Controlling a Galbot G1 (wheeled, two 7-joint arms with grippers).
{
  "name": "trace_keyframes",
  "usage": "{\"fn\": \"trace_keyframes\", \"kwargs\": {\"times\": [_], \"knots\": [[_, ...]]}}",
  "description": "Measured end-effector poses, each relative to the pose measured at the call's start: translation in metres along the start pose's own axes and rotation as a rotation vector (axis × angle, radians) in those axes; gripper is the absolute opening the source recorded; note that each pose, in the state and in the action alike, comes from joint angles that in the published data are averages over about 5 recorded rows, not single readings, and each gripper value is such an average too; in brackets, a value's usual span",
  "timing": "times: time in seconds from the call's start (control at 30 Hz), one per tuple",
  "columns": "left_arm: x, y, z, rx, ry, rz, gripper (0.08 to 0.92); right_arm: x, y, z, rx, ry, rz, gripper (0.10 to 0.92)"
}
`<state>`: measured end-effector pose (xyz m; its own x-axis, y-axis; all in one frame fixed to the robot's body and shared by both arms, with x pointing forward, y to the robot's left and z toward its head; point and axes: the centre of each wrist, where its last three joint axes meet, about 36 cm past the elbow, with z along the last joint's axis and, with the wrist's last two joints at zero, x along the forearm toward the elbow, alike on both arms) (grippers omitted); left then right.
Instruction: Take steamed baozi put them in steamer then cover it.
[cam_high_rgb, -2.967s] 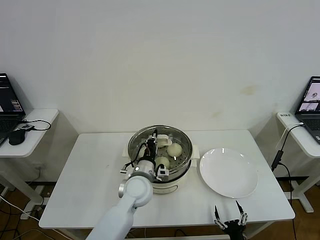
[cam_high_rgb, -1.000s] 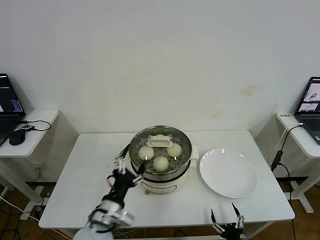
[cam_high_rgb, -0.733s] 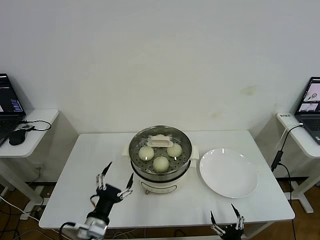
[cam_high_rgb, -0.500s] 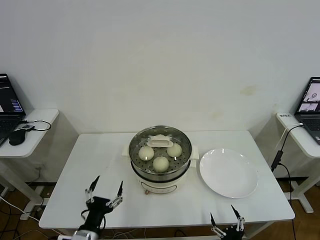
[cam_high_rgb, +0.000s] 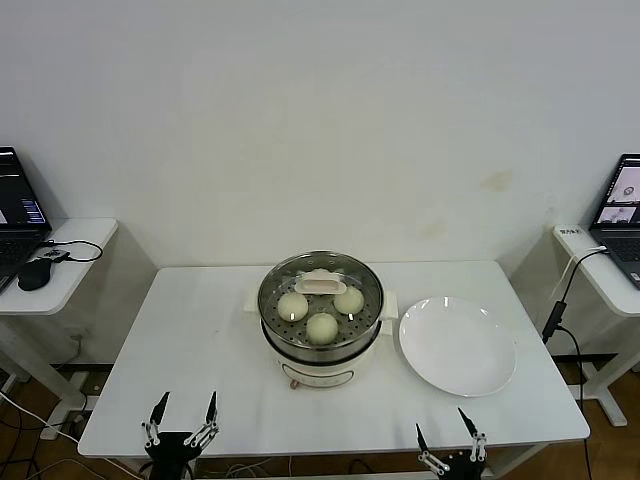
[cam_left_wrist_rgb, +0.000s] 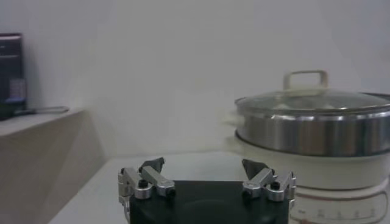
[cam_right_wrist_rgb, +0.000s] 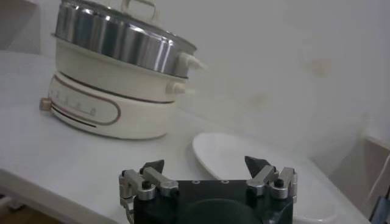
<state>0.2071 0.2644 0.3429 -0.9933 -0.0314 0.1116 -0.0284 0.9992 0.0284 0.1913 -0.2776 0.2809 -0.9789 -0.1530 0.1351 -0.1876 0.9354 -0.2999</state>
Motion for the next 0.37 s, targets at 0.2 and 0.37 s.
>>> {"fn": "trace_keyframes", "kwargs": {"times": [0.2,0.37], "knots": [[0.0028,0.0002,0.0087,0.028,0.009,-0.022,0.823,-0.0018,0.0045,-0.0008,-0.009,-0.009,-0.003,0.823],[0.0034,0.0011,0.0109,0.038,0.007,-0.029,0.823,-0.002,0.0068,-0.0014,-0.012,-0.013,-0.002,0.823]]}}
